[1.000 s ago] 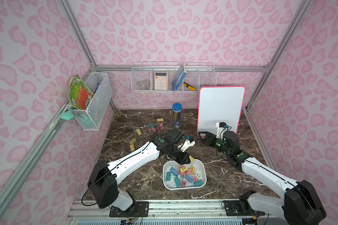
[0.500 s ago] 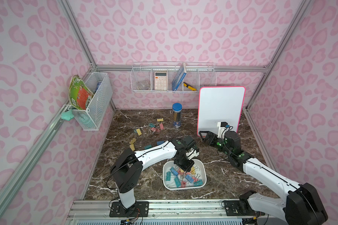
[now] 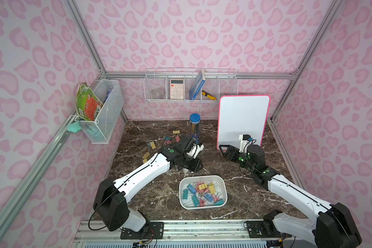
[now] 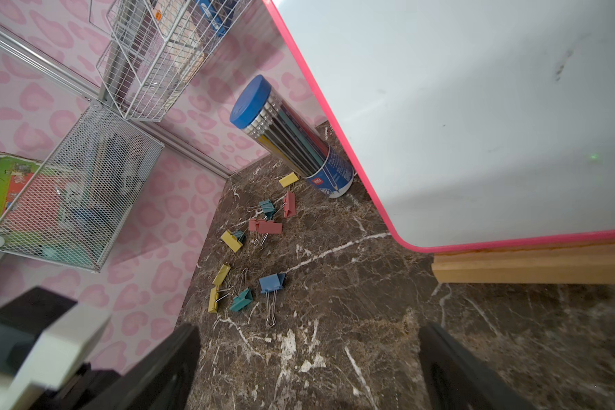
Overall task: Put the binder clips in the storage box
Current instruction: Place the binder clip in the storage box, then pick up the binder clip at the center of the board.
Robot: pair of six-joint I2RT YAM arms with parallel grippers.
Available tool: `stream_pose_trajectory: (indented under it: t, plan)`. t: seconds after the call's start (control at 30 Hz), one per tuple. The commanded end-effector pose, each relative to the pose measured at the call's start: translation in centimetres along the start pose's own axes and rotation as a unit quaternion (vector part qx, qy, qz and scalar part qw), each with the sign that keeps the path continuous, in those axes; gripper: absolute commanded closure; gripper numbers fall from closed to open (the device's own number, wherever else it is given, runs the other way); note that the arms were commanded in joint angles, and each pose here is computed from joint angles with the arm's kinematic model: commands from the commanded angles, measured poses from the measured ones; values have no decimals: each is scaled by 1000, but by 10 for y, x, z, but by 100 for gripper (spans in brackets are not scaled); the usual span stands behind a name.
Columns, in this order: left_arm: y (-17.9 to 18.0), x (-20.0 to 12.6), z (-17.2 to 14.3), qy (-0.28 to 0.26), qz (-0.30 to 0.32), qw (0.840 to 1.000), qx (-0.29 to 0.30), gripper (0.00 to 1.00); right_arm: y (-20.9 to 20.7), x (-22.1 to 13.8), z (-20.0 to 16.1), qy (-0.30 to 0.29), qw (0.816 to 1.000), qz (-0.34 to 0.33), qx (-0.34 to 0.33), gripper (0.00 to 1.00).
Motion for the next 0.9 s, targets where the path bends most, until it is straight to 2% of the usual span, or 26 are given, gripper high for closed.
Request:
stream_pose_trajectory:
  t: [0.0, 0.1, 0.2, 0.33, 0.43, 0.6, 0.87]
  plan:
    - [57, -16, 12, -43, 100, 990, -94, 62, 5, -1, 3, -8, 1000, 5, -11, 2]
    - [103, -18, 5, -38, 142, 972, -181, 62, 7, -1, 0, -7, 1000, 6, -13, 2]
    - [138, -8, -11, 3, 174, 949, -265, 62, 11, 1, -3, -3, 1000, 6, -20, 2]
    - [161, 12, -35, 57, 230, 921, -309, 60, 13, 3, -8, 2, 1000, 0, -29, 2]
    - [172, 28, -49, 84, 262, 907, -319, 59, 12, 2, -10, 0, 1000, 2, -25, 2]
    - [184, 51, -59, 119, 290, 896, -314, 56, 12, 3, -11, 3, 1000, 3, -24, 2]
    - [183, 92, -68, 163, 255, 905, -300, 49, 10, 5, -12, 5, 1000, 1, -23, 2]
Point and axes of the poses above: each gripper's point midway between its finger pads, its own x axis out along the fingers, its own y axis along the line the jaws close on, z = x × y, the point moved 1 cm from there along -x, back along the fingers, and after that the axes turned 13 degrees about x, right-handed, at the moved point
